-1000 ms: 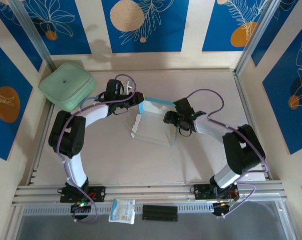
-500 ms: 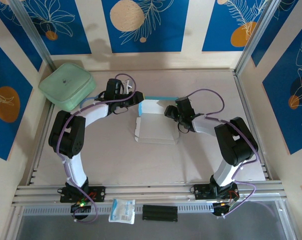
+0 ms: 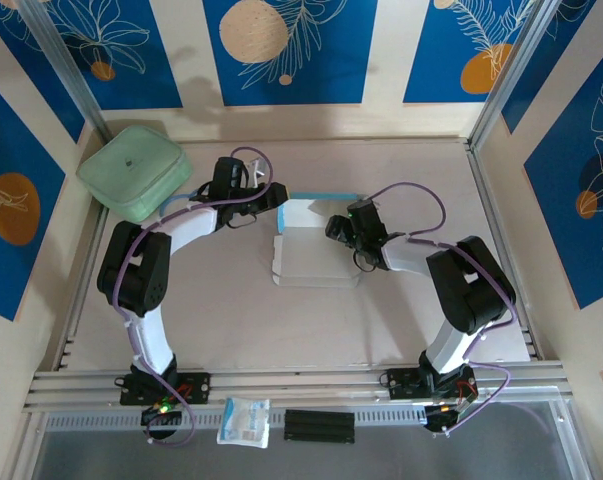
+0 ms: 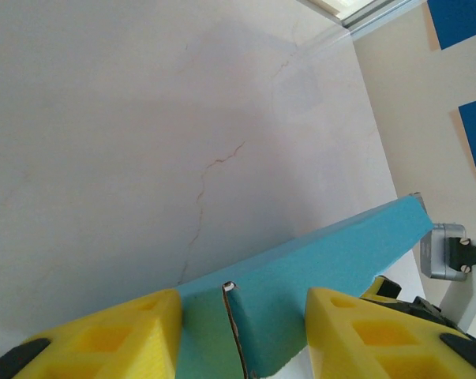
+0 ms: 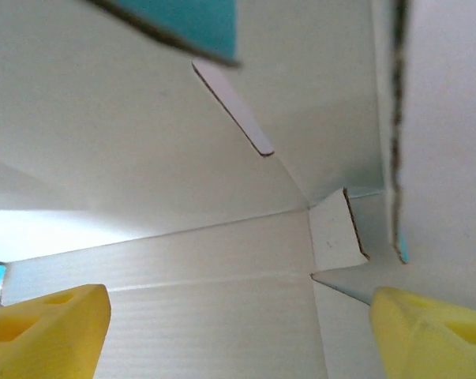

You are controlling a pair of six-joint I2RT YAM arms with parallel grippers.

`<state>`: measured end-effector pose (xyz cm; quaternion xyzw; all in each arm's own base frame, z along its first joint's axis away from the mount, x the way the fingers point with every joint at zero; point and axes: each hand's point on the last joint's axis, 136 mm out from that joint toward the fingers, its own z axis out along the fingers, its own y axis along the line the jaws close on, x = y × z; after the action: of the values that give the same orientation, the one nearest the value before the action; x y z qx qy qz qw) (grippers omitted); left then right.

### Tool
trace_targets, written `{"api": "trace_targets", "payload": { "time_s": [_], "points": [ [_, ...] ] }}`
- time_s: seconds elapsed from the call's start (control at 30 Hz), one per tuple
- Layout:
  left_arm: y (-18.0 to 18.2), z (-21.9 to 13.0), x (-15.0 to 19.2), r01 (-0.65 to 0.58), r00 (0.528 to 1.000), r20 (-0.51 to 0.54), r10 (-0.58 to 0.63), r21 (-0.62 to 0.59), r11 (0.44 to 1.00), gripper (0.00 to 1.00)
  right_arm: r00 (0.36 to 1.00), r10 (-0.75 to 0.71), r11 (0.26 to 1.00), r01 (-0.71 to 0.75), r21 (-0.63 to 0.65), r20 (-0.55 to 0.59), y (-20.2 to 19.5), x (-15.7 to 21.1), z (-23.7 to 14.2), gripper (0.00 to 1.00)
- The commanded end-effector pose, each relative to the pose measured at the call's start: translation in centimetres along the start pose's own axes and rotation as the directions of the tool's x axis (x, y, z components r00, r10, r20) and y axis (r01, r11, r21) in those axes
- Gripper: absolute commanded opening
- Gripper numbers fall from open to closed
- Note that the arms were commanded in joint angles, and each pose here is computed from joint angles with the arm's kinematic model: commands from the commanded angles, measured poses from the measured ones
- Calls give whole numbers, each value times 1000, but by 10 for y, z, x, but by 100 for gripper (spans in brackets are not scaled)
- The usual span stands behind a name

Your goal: Fold the paper box

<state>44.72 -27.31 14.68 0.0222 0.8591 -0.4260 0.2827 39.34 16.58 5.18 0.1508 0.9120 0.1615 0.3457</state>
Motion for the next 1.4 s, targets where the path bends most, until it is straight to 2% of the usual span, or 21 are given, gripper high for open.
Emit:
{"api": "trace_targets", "payload": {
  "time_s": [0.0,0.5,0.7,0.9,1.13,1.37],
  "points": [
    [-13,1,-1,-35,999,-10,36,24,999,45,1000,10,1000,-9,30,-28,-7,0,1,86],
    [-16,-1,0,-50,999,-13,50,18,999,45,999,-28,985,30,-171,14,21,-3,14,78],
    [-14,1,1,-43,999,-15,44,18,999,45,999,-47,978,41,-203,-23,28,7,17,76],
    [-16,0,1,-48,999,-15,48,18,999,45,997,-41,983,30,-180,-63,23,19,26,75],
    [-15,-1,-3,-66,998,-11,65,-3,998,45,994,-106,973,107,-202,14,37,8,-12,76],
    [-16,-2,-3,-75,997,-11,75,-7,997,45,979,-153,970,175,-167,138,24,-11,-73,81]
  ]
}}
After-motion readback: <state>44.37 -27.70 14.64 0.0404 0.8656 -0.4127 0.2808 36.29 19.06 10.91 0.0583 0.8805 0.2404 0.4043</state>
